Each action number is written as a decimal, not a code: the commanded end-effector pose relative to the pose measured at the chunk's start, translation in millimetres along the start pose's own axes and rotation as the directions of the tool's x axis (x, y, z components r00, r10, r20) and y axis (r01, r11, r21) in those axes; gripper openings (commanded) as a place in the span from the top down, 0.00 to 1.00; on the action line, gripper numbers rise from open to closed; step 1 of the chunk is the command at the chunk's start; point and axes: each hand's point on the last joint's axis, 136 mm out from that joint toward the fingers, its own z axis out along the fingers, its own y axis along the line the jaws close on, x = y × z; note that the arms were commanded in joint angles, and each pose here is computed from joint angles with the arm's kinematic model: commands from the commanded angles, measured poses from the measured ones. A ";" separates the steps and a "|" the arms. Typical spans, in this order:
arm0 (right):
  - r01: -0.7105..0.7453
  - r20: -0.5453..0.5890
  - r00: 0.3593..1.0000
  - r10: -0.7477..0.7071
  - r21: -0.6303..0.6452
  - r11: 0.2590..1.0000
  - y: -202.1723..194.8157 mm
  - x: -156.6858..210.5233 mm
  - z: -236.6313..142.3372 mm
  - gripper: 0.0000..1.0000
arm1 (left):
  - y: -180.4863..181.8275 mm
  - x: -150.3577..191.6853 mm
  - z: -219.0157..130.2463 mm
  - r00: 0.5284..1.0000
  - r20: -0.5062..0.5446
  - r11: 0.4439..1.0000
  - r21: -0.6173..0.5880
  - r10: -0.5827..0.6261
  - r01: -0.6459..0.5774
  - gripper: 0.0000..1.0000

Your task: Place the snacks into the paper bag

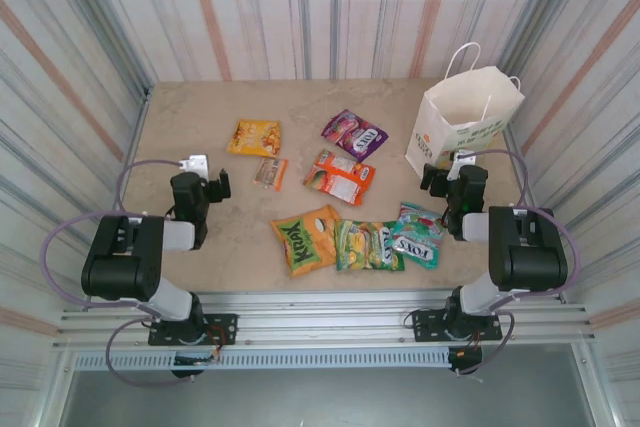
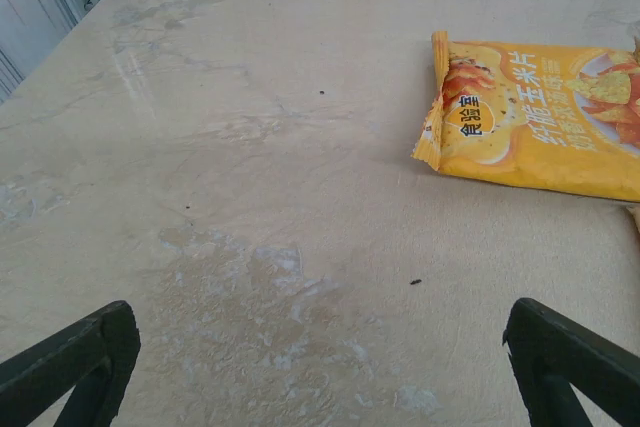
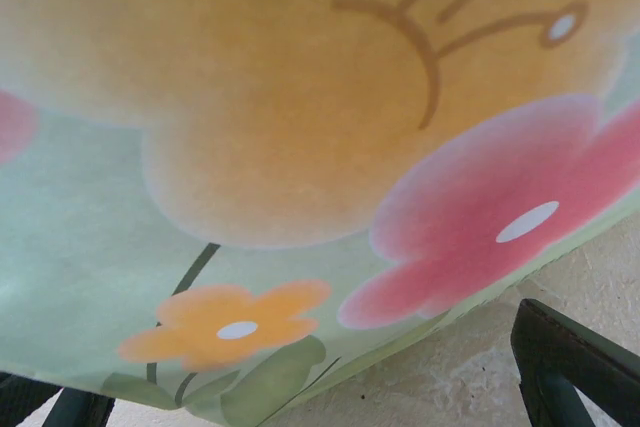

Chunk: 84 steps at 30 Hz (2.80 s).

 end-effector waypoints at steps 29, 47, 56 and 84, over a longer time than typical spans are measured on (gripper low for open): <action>0.029 0.019 0.999 -0.030 0.016 0.999 -0.4 -9.2 -2.3 0.01 | 0.2 -14.4 -0.9 1.000 0.023 1.000 -0.004 0.020 -0.020 0.02; -0.121 -0.209 0.968 0.140 0.100 0.988 8.0 -99.0 -97.9 0.00 | -77.5 -134.5 -64.7 0.972 -0.222 0.943 0.331 0.079 0.000 0.21; -0.182 -0.276 0.942 0.191 0.058 0.982 38.1 -168.4 -164.6 0.00 | -135.2 -155.5 -84.1 0.916 -0.352 0.873 0.487 0.195 0.002 0.25; -0.285 -0.417 0.840 0.348 0.207 0.936 78.0 -225.6 -23.0 0.17 | -234.4 -138.9 -64.1 0.790 -0.487 0.764 0.644 0.372 0.038 0.32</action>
